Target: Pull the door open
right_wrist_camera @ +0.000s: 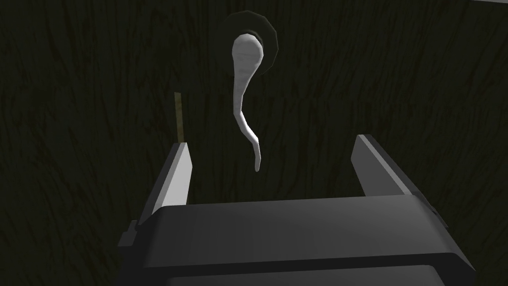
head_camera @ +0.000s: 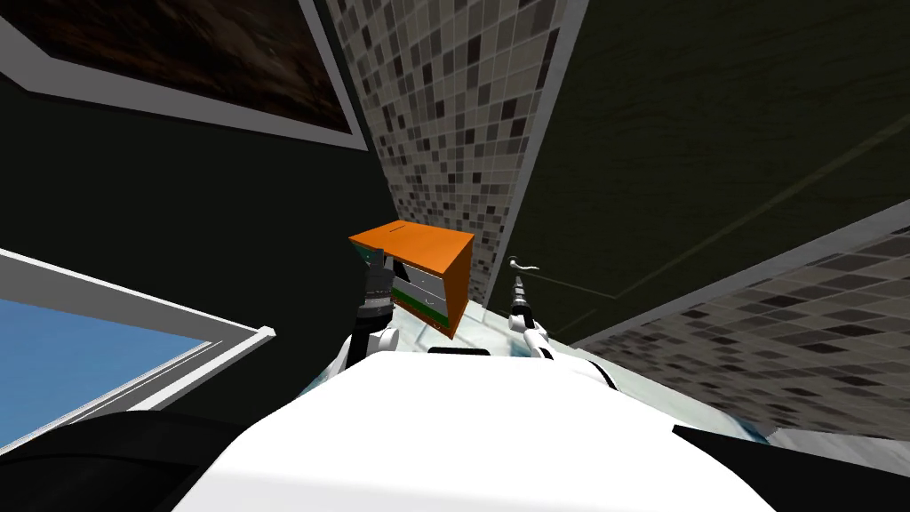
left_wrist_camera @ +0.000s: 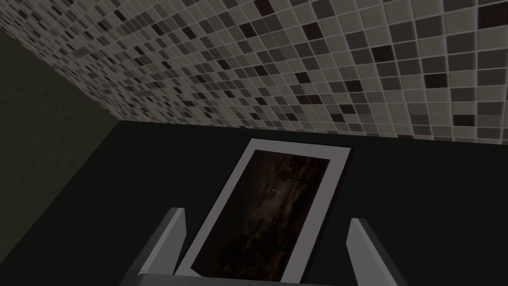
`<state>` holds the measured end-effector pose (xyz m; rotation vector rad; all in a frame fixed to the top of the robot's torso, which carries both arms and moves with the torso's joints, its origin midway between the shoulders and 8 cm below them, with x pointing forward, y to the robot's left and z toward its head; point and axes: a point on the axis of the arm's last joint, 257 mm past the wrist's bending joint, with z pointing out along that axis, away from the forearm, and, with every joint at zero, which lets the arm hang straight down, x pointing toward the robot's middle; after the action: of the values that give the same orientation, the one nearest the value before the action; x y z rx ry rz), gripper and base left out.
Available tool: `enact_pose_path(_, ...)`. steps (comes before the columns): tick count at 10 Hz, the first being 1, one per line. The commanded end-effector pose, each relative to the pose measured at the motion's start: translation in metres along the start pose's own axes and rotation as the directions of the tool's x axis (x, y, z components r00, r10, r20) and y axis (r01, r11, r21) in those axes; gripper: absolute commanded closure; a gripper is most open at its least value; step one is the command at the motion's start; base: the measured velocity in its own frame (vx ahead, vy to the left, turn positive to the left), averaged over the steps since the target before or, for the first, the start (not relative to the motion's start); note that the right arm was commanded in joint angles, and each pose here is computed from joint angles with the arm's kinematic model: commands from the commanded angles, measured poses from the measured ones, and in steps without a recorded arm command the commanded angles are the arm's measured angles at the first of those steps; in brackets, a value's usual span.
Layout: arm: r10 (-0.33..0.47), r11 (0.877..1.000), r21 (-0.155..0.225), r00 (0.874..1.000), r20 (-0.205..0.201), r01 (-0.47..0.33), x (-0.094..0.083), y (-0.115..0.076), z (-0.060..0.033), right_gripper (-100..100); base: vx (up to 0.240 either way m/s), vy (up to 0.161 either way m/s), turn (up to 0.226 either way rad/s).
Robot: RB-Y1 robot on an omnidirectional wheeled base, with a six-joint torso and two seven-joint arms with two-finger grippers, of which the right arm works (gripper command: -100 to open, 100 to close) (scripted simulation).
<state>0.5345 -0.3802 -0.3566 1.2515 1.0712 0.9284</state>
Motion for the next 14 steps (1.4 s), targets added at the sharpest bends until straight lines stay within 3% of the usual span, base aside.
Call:
enact_pose_path(1, 0.001, 1.0, 0.003, 1.0, 0.029, -0.001, -0.02, -0.002, -0.0007, -100, -0.01, 0.013, 0.282)
enact_pose_path(3, 0.0, 1.0, 0.008, 0.997, 0.078, -0.001, -0.056, -0.007, -0.0046, -100, 0.045, -0.003, 0.288)
enact_pose_path(5, 0.0, 1.0, 0.008, 0.997, 0.078, -0.001, -0.056, -0.007, -0.0046, -100, 0.043, -0.011, 0.021)
enact_pose_path(7, 0.0, 1.0, 0.012, 0.992, 0.124, -0.002, -0.088, -0.01, -0.0092, -100, 0.079, -0.02, 0.159)
enact_pose_path(9, 0.0, 1.0, 0.012, 0.992, 0.129, -0.002, -0.092, -0.01, -0.0098, -100, 0.134, -0.048, 0.034)
enact_pose_path(10, 0.0, 1.0, 0.013, 0.989, 0.147, -0.002, -0.105, -0.011, -0.012, -100, 0.124, -0.065, 0.011)
enact_pose_path(12, 0.0, 1.0, 0.013, 0.989, 0.147, -0.002, -0.105, -0.011, -0.012, -100, 0.096, -0.041, 0.011)
enact_pose_path(13, 0.0, 1.0, 0.013, 0.987, 0.162, -0.002, -0.115, -0.012, -0.0138, -100, 0.145, -0.054, -0.038)
enact_pose_path(14, 0.001, 1.0, 0.0, 0.987, 0.161, -0.001, -0.116, -0.006, -0.0112, -100, 0.01, -0.035, 0.068)
